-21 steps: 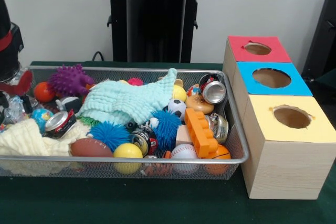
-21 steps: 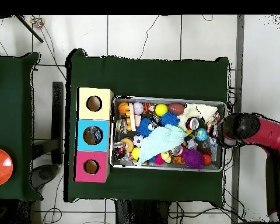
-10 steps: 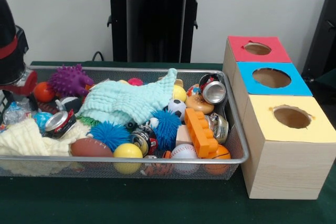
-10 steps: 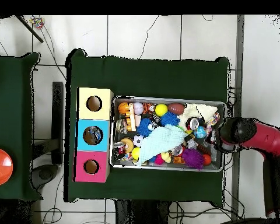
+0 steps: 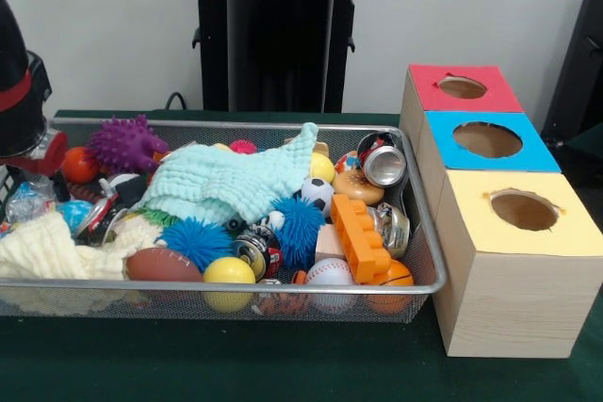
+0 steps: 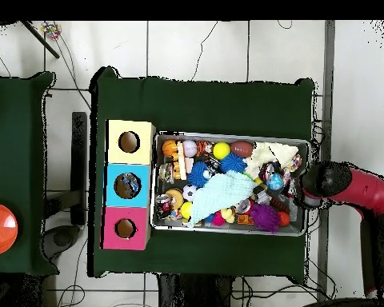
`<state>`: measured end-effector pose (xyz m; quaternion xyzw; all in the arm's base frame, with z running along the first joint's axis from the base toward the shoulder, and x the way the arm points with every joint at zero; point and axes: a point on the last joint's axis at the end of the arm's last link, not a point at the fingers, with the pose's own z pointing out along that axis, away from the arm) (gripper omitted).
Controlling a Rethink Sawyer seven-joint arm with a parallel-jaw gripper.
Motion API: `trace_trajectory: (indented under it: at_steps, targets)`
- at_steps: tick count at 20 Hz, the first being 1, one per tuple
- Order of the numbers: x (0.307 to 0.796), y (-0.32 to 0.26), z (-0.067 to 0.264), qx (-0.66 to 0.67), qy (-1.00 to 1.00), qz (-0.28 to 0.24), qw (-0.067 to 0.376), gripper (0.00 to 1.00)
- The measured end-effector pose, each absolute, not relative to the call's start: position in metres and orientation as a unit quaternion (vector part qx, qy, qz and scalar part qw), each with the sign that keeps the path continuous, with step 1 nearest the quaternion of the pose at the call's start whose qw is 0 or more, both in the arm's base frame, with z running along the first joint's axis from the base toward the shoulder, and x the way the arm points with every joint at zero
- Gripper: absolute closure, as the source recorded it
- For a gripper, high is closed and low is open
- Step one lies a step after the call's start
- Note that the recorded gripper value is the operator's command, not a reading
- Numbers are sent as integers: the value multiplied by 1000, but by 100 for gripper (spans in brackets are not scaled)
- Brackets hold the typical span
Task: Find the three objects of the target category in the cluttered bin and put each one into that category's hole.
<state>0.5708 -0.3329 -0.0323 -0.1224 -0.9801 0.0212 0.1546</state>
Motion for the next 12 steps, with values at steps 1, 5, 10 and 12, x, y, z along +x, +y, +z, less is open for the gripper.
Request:
trace_trajectory:
  at_steps: [1, 5, 10, 12]
  targets:
    - [571, -333, -32, -123, -980, 20, 154, 0]
    - [572, -335, -32, -125, -980, 15, 152, 0]
    - [572, -337, -31, -130, -980, 6, 147, 0]
    - [571, -338, -31, -134, -980, -2, 144, 0]
